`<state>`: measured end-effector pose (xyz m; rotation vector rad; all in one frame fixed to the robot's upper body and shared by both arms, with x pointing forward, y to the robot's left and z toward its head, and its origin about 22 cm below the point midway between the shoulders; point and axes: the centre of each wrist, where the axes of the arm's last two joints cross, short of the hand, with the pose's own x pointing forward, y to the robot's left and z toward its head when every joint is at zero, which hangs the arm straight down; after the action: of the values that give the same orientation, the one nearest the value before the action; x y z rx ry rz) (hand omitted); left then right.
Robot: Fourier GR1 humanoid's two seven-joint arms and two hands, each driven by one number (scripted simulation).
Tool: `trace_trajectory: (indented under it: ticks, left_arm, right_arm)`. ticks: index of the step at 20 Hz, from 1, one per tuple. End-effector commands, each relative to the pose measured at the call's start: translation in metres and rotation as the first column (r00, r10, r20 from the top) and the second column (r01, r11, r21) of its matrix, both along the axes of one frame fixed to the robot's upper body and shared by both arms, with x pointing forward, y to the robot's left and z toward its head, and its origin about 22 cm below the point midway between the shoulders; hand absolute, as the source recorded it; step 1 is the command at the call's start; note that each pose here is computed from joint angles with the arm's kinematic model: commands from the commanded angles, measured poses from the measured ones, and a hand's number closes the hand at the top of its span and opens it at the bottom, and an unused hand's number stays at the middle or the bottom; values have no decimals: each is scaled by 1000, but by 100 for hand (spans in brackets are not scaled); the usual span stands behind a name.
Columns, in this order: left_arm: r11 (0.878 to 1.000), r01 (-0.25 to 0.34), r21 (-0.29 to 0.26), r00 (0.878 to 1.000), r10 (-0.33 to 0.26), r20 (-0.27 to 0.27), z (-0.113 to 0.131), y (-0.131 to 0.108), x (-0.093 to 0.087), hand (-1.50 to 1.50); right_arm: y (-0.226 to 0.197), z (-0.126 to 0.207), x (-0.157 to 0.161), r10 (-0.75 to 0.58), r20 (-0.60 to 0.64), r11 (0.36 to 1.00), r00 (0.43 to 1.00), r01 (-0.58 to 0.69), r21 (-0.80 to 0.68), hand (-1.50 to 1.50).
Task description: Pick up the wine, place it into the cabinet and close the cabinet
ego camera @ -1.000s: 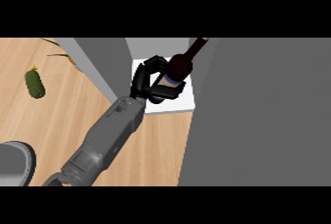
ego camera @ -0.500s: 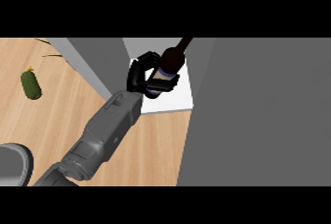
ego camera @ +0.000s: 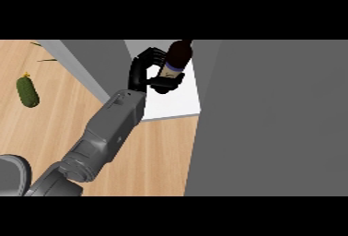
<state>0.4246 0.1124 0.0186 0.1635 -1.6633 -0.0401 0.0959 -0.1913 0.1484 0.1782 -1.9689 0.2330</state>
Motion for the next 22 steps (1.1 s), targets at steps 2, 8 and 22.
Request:
trace_trajectory:
  ticks: [2, 8, 22]
  left_arm:
    - [997, -23, 77, 999, 20, 41, 7, -1, 5, -150]
    - [984, -100, 145, 994, 91, 65, 15, 18, 12, -150]
    - [995, 47, -90, 988, -33, 148, 39, 21, 23, 150]
  right_arm:
    - [1, 23, -18, 84, -2, 992, 997, -83, 95, -150]
    - [-3, 23, -21, 93, -5, 992, 996, -93, 84, -150]
    - [-3, 15, -19, 82, 12, 993, 997, -83, 84, -150]
